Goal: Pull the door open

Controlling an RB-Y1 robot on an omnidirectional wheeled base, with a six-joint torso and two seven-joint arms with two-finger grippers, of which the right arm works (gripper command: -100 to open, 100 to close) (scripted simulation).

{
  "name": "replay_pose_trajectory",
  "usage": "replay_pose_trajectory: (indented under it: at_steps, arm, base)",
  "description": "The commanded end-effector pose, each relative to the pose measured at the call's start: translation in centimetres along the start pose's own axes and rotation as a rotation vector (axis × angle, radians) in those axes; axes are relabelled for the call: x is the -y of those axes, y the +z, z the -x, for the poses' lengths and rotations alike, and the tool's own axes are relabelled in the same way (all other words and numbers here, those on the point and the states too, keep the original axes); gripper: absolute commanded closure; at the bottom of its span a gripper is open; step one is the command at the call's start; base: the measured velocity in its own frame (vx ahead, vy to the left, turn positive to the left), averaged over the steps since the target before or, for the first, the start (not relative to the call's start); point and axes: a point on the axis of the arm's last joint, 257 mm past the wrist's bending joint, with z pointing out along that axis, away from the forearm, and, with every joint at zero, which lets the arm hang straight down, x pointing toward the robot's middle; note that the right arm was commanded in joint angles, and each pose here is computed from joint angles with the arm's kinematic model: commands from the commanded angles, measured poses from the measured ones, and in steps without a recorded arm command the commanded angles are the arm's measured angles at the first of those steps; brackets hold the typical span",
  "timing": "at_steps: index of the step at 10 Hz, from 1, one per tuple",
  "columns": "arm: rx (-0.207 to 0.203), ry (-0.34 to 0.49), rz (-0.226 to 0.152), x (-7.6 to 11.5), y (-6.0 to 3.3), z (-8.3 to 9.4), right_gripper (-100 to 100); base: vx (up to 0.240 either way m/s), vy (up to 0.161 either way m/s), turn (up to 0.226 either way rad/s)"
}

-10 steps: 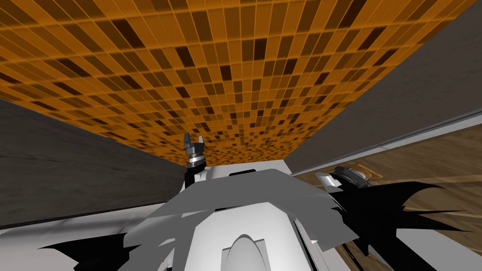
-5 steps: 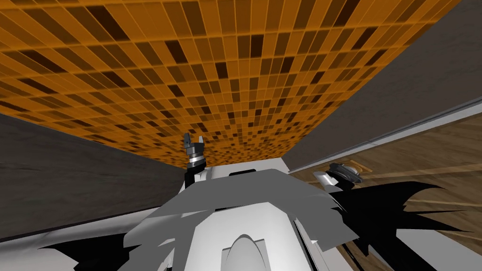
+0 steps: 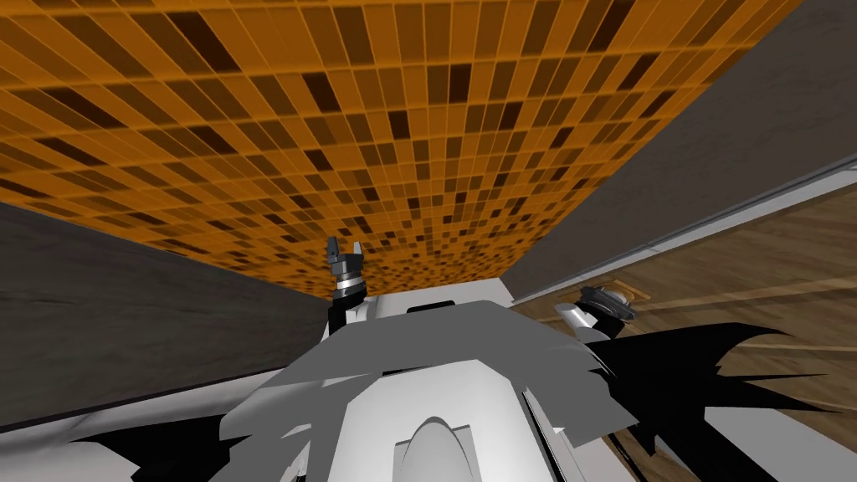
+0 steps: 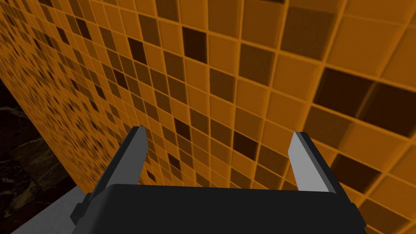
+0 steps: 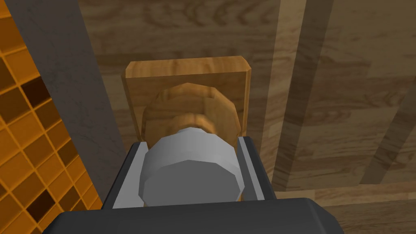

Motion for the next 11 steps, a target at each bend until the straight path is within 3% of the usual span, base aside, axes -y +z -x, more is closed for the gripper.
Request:
replay_pose_trajectory:
  at_steps: [1,3,4,9,11]
  arm:
    - [0.005,0.002,-0.028,1.3,-0.16,0.1,100]
    - [0.003,0.002,-0.066,3.0,-0.23,0.0,100]
    - [0.003,0.002,-0.066,3.0,-0.23,0.0,100]
    - [-0.001,0.003,-0.157,7.1,-0.64,-0.2,100]
    - [0.007,-0.001,-0.155,7.0,-0.88,0.1,100]
  base:
    - [-0.131,0.18,0.031]
    - [-0.183,0.185,0.045]
    - [-0.16,0.111,0.031]
    - [-0.19,0.066,0.055]
    - [-0.081,0.022,0.032]
